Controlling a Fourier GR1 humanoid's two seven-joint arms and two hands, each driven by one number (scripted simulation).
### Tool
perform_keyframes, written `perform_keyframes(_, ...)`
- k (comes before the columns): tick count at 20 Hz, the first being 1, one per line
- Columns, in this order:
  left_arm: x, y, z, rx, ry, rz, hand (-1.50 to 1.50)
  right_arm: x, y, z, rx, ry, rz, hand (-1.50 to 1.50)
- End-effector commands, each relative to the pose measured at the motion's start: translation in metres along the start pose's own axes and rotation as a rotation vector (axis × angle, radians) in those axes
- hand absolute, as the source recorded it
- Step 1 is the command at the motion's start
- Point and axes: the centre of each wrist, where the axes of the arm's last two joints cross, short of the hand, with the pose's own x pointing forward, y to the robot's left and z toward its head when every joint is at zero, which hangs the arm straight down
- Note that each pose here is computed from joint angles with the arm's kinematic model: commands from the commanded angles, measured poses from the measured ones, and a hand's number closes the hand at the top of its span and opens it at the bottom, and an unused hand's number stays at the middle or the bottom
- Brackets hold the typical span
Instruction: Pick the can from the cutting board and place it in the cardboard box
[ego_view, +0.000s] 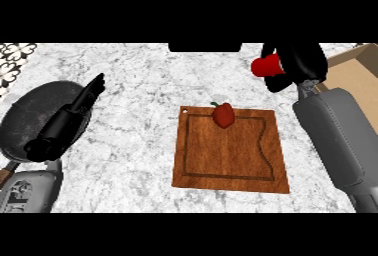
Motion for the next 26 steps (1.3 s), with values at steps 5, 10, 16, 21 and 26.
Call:
perform_keyframes(5,0.004,0.007,0.003,0.016,0.006,-0.011,0.0,-0.047,-0.074,-0.007,-0.29,0.353,-0.149,1.5)
perform_keyframes(10,0.002,0.008,0.01,-0.013,0.007,0.009,0.0,-0.094,-0.091,-0.011,-0.338,0.495,-0.152,1.5)
perform_keyframes(16,0.011,0.018,-0.016,0.004,-0.005,-0.013,0.0,-0.153,-0.116,-0.003,-0.345,0.563,-0.129,1.5)
perform_keyframes(21,0.012,-0.004,-0.007,-0.01,-0.009,-0.011,0.0,-0.21,-0.111,0.011,-0.124,0.631,-0.033,1.5)
perform_keyframes(26,0.008,0.002,0.002,-0.023,-0.019,-0.009,0.0,-0.247,-0.099,0.028,0.114,0.699,-0.108,1.5)
